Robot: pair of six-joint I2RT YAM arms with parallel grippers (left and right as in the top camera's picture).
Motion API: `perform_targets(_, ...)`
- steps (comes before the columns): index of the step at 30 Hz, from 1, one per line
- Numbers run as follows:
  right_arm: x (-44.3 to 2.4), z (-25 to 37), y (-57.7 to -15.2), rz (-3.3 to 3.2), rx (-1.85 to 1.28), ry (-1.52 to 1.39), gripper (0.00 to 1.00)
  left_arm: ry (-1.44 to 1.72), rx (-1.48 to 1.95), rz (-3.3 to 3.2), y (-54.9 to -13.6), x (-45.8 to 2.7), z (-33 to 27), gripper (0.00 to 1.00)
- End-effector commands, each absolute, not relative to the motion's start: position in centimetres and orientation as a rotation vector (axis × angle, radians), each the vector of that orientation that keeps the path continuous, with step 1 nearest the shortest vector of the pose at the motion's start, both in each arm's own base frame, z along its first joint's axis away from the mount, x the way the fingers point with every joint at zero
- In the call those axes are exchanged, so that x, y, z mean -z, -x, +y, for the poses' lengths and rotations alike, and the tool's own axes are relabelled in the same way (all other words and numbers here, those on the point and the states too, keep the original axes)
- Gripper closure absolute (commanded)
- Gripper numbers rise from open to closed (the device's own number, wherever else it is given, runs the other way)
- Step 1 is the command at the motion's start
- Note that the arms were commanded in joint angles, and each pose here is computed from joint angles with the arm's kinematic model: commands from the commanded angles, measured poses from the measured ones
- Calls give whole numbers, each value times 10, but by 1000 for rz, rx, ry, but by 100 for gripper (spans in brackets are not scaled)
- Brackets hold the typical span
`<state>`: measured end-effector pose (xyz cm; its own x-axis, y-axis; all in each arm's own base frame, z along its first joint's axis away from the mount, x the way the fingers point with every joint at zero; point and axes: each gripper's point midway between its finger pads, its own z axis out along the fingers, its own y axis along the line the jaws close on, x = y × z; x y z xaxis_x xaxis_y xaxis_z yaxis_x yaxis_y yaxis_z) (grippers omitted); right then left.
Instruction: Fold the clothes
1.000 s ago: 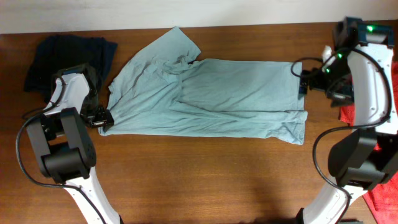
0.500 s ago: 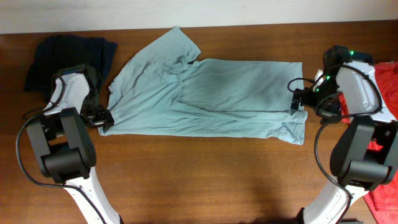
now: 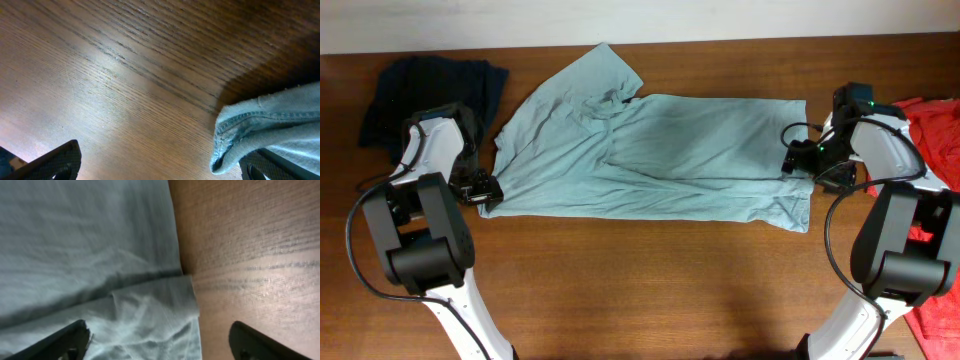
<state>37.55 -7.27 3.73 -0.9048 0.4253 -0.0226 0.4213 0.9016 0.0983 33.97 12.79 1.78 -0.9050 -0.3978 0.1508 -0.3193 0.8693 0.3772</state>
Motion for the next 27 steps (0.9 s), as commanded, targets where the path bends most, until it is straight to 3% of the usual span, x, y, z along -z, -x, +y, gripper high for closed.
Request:
perform_targets(1, -35, -72, -376, 3011, -157, -693, 11, -542, 538, -2788, -334, -11, 132, 1)
perform_targets(6, -32, -65, -374, 3015, -218, -695, 20, -542, 538, -2788, -334, -11, 132, 1)
perform_targets(21, -14, -65, -375, 2986, -223, -683, 21, -541, 538, -2788, -334, -11, 132, 1)
perform_targets(27, -15, -66, -384, 2950, -226, -673, 30, -541, 538, -2788, -334, -11, 132, 1)
